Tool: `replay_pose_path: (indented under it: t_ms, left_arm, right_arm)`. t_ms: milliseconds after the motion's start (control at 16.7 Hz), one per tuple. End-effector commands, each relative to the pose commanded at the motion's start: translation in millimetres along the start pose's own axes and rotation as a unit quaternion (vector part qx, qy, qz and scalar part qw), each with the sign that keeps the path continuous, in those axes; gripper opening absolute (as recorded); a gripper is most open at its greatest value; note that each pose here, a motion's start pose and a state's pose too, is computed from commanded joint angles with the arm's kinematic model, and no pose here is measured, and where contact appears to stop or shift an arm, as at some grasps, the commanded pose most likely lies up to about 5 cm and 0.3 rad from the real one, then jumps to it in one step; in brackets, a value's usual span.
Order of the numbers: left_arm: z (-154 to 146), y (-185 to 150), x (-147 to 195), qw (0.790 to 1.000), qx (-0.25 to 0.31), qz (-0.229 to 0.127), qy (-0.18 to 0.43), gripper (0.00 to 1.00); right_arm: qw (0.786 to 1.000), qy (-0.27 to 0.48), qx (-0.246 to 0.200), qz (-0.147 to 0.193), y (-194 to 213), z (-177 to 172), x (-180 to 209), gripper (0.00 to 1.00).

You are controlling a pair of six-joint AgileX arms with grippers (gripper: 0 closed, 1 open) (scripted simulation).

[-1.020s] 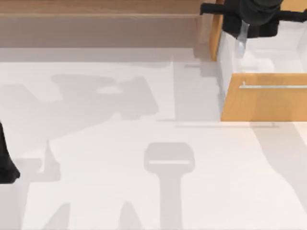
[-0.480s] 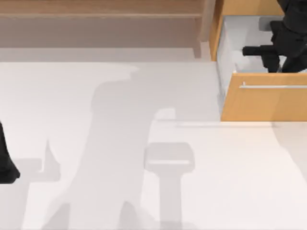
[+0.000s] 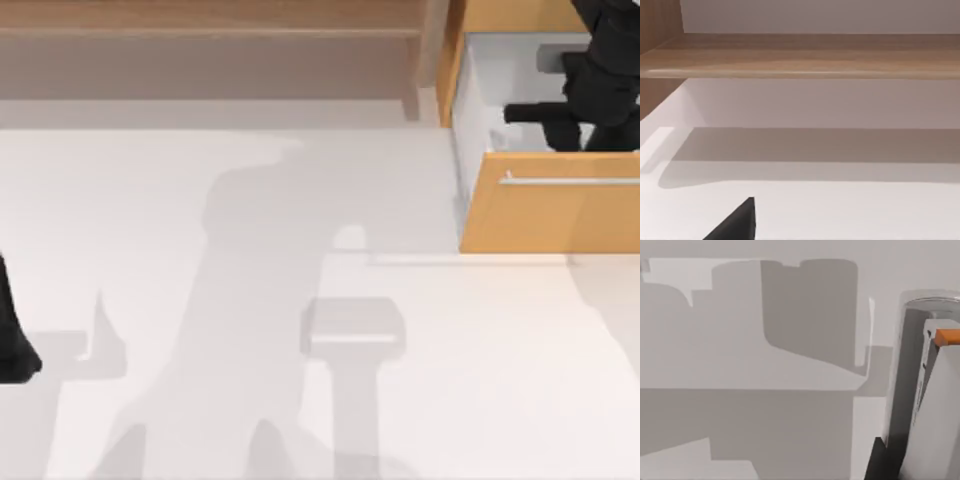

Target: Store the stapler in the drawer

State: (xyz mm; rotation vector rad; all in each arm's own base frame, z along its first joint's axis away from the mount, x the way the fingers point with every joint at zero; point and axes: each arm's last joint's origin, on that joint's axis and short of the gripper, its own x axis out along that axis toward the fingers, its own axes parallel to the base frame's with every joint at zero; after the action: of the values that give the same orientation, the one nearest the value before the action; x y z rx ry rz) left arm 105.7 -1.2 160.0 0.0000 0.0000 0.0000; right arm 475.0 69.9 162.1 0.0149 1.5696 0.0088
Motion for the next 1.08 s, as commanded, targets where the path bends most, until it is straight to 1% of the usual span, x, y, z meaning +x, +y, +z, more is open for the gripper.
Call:
replay_pose_path:
  t_ms: [600, 1080]
  left_arm:
    - [0.0, 0.0, 0.0, 1.0, 0.0, 0.0, 0.0, 1.0]
    - [0.0, 0.0, 0.0, 1.0, 0.0, 0.0, 0.0, 1.0]
  right_arm:
    - [1.0, 0.0, 0.001, 0.001, -1.7, 0.3, 8.0, 0.0]
    - [1.0, 0.0, 0.001, 0.001, -1.7, 0.3, 8.0, 0.6]
